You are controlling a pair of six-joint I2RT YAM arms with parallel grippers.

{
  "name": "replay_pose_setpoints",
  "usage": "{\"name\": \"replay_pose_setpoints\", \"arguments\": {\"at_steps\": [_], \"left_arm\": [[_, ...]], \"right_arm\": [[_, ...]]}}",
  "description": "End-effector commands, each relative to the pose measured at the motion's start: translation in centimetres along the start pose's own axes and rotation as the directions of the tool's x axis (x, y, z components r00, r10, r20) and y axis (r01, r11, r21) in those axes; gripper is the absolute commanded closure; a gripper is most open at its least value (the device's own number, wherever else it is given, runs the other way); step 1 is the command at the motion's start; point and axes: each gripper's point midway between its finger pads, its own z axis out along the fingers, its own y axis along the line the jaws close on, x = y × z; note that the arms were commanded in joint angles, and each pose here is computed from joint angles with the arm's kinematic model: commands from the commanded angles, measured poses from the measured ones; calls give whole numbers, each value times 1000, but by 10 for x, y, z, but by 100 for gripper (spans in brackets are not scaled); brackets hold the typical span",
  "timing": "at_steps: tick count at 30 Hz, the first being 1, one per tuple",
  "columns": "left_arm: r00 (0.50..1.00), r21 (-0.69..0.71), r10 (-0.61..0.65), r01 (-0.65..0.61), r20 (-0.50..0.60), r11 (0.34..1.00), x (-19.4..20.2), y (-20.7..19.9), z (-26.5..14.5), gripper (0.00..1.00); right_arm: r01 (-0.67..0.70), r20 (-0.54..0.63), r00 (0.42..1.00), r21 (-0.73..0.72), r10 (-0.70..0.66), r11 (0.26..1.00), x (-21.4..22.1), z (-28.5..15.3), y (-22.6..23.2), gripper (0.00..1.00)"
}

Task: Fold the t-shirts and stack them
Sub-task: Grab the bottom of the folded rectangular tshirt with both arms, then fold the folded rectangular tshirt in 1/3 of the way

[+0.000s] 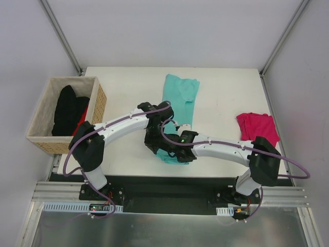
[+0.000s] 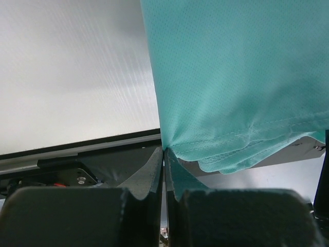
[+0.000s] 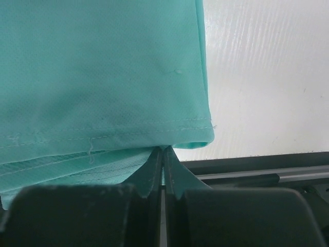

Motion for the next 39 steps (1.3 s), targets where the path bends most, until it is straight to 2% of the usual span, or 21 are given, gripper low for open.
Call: {"name": "replay_pose_setpoints", "arguments": {"at_steps": [1,30,34,39], "left_arm": [[1000,-29,-25,25,5,999,18,8,-12,100],[997,-27,-47,45,-62,999,81,-5,-17,100],[998,-52,-27,24,-60,998,77,-4,-16,100],[1000,-70,13,-13,-8,997,57,-14,-27,100]], "right_arm": [[-39,67,997,-8,40,999,-14,-25,-8,99],[-24,111,993,-56,30,998,2,-64,-13,99],[-12,120,993,-43,18,999,-1,-63,-11,99],[10,144,990,-30,-6,999,-11,-68,-7,99]]}}
